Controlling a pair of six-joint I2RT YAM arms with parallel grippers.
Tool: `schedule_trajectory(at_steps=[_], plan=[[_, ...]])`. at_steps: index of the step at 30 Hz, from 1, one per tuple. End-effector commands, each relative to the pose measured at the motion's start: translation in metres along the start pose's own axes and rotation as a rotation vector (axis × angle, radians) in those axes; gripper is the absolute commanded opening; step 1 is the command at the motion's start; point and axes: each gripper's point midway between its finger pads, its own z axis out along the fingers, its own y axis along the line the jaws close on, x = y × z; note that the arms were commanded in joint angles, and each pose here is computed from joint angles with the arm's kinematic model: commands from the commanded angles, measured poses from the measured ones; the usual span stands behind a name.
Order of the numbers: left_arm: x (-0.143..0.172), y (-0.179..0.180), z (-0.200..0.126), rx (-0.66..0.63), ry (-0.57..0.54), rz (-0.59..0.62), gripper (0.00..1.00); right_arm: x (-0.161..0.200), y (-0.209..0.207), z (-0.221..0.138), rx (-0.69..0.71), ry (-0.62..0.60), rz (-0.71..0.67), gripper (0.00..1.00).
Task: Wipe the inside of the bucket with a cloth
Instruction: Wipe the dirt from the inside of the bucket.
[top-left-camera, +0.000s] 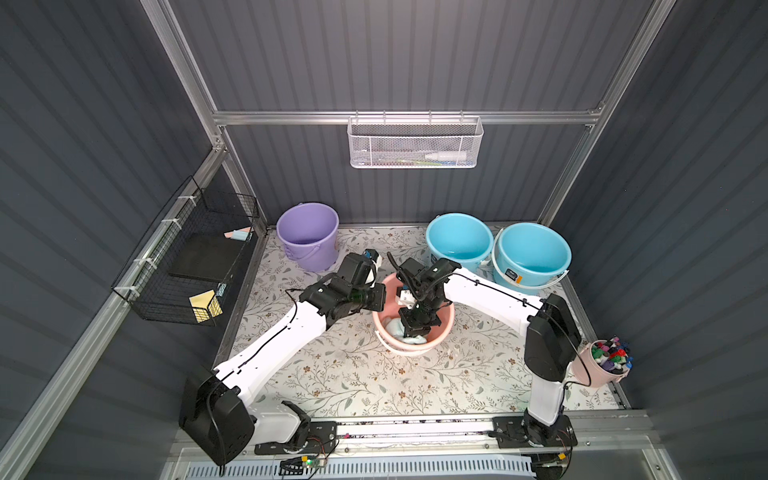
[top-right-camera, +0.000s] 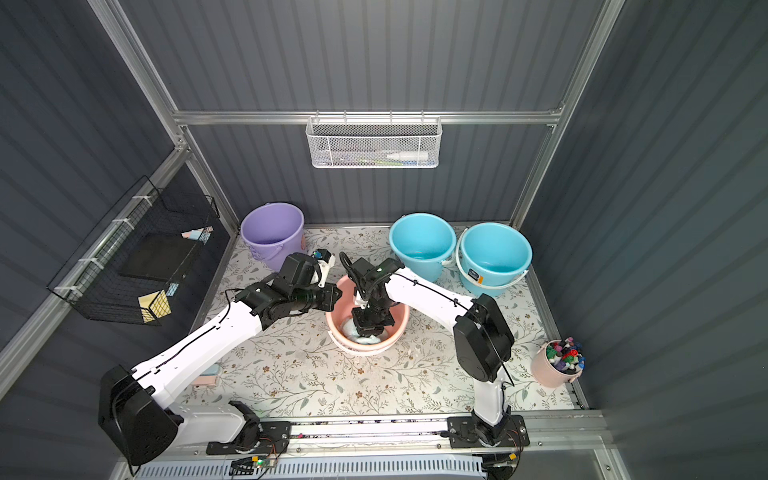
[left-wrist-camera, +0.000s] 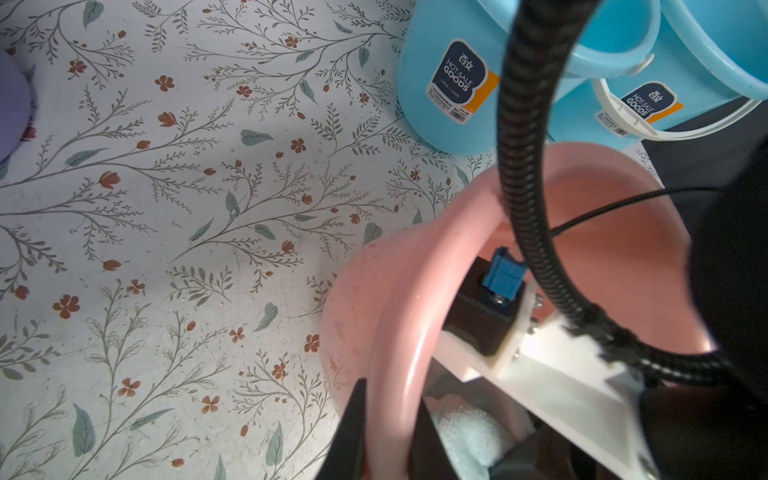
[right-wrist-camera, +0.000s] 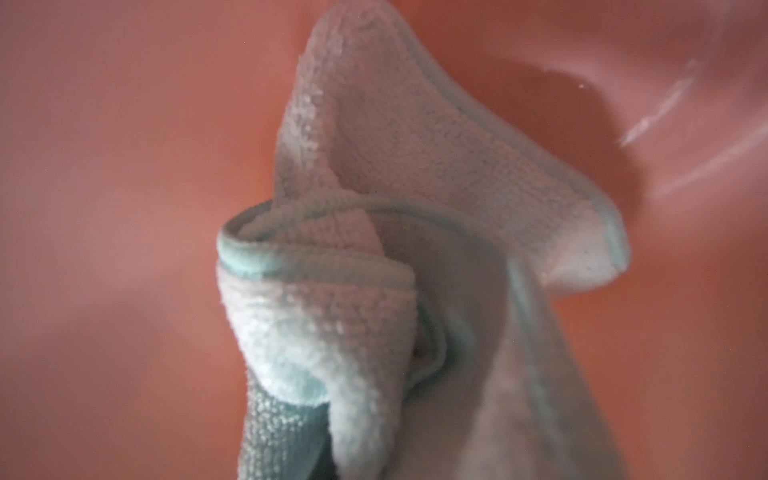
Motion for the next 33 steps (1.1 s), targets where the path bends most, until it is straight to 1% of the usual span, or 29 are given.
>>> schedule_trajectory(at_steps=[1,4,10,16,19,23,28,33], plan=[[-0.023,-0.016,-0.019,0.076,-0.108,-0.032,0.0,-0.002,-0.021,0.021,0.082,0.013,0.038,0.0],[-0.021,-0.016,-0.015,0.08,-0.097,-0.037,0.0,-0.007,-0.041,0.036,0.172,0.011,0.047,0.0],[-0.021,-0.016,-0.012,0.078,-0.09,-0.037,0.0,-0.013,-0.069,0.064,0.287,0.021,0.054,0.0],[-0.022,-0.016,-0.01,0.076,-0.091,-0.04,0.0,-0.012,-0.081,0.085,0.332,0.052,0.065,0.0],[-0.023,-0.016,-0.007,0.075,-0.087,-0.048,0.0,-0.008,-0.086,0.087,0.354,0.068,0.072,0.0],[-0.027,-0.015,-0.008,0.067,-0.102,-0.058,0.0,-0.005,-0.077,0.07,0.338,0.055,0.073,0.0],[-0.029,-0.013,-0.007,0.051,-0.102,-0.076,0.0,0.0,-0.053,0.031,0.26,-0.02,0.083,0.0],[-0.036,-0.013,-0.016,0.046,-0.133,-0.087,0.0,0.005,-0.032,-0.007,0.174,-0.102,0.099,0.0]])
